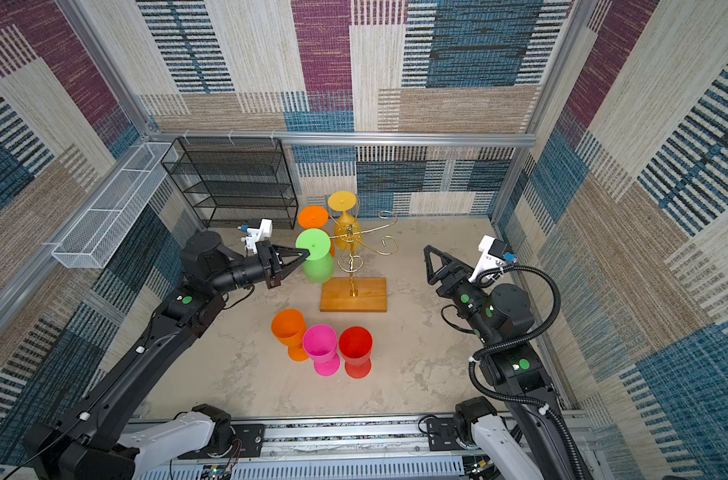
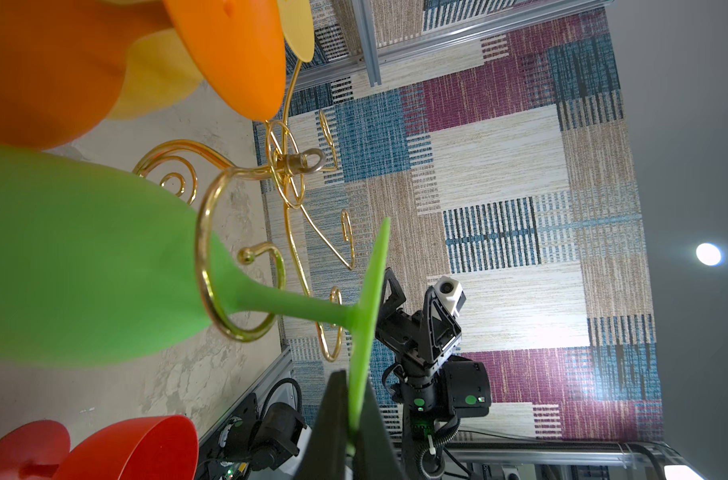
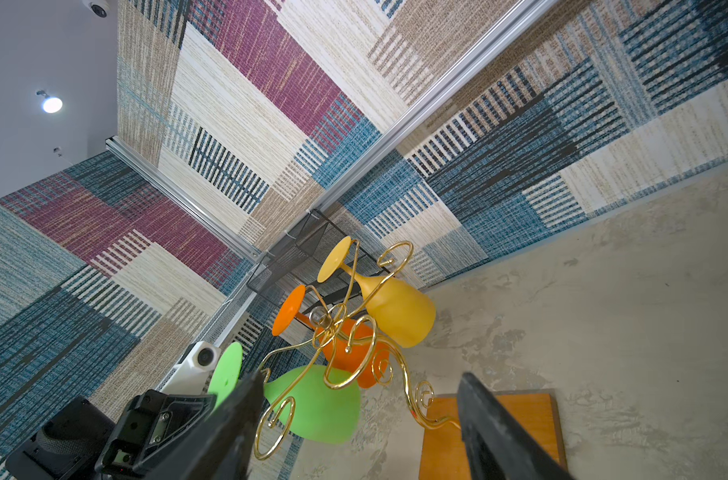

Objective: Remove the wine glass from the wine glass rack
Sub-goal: 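Slide the green glass off its rack arm with the left gripper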

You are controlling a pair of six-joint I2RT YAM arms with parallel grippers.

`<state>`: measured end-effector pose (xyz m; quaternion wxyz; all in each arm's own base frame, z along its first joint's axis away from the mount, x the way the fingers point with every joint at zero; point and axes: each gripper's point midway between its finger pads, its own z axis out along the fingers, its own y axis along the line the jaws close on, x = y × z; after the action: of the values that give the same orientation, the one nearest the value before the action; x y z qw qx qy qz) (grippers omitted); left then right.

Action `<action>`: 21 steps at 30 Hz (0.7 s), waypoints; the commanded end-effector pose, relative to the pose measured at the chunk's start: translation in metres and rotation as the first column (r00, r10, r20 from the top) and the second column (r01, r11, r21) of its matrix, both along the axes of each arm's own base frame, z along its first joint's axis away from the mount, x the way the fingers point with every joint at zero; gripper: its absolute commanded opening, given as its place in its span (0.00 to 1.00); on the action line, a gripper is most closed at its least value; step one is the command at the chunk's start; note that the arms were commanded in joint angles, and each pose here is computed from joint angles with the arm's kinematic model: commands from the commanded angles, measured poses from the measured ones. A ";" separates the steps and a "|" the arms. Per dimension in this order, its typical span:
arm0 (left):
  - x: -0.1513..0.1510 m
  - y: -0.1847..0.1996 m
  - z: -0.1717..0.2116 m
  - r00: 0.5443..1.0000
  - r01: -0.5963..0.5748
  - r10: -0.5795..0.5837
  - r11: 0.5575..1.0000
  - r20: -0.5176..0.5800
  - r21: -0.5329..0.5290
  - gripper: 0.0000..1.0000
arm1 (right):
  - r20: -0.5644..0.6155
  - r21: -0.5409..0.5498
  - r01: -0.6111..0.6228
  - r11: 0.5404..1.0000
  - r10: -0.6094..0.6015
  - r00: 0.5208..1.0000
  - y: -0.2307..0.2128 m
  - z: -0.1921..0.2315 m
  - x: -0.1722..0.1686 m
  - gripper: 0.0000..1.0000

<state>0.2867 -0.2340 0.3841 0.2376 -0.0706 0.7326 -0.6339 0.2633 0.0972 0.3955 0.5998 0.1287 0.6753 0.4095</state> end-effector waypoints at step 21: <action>0.005 0.023 0.000 0.998 -0.061 0.061 0.998 -0.014 -0.008 0.00 | 0.008 -0.003 -0.007 1.000 0.007 1.000 0.003 0.000 0.006 0.75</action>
<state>0.2927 -0.2141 0.3823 0.2488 -0.1033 0.7291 -0.6291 0.2702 0.0993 0.3888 0.5916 0.1314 0.6841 0.4060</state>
